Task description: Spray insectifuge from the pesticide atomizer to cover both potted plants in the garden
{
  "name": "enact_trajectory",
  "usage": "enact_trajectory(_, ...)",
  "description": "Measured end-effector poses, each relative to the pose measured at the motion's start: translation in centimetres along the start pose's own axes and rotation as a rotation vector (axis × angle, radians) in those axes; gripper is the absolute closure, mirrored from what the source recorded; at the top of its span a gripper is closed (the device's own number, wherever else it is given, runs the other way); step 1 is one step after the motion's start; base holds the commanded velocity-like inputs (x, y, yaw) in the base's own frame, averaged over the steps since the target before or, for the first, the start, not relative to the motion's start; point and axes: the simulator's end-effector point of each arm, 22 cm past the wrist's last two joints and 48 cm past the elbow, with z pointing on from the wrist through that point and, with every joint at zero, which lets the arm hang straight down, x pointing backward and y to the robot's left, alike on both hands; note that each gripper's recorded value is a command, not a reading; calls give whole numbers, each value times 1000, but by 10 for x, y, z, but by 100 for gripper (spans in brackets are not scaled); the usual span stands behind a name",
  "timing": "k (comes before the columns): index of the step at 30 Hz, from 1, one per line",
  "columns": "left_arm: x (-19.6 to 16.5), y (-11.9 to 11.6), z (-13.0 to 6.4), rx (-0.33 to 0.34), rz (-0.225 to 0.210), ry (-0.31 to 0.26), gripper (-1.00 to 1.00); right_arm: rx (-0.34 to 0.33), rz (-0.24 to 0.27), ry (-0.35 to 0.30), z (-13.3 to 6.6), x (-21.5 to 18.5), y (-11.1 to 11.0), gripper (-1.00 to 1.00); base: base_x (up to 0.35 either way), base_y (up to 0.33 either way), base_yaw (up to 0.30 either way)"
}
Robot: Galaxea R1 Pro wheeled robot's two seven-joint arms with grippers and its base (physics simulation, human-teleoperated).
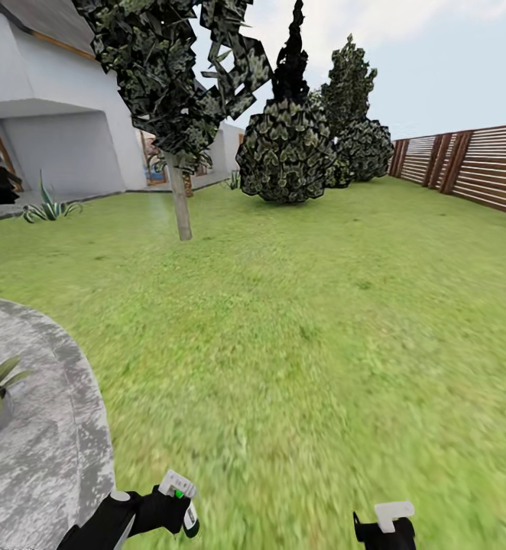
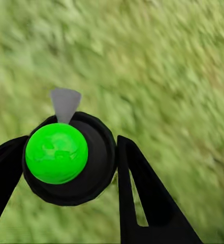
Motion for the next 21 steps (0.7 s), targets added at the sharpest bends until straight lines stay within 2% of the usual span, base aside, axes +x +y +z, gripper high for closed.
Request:
enact_trajectory(15, 0, 1, 1, -8, -1, -1, 100, 0, 0, 1, 0, 0, 0, -100, 27, -5, 277)
enact_trajectory(21, -1, 2, 0, -9, -1, -1, 100, -1, 0, 0, 0, 0, 0, -100, 271, 0, 277)
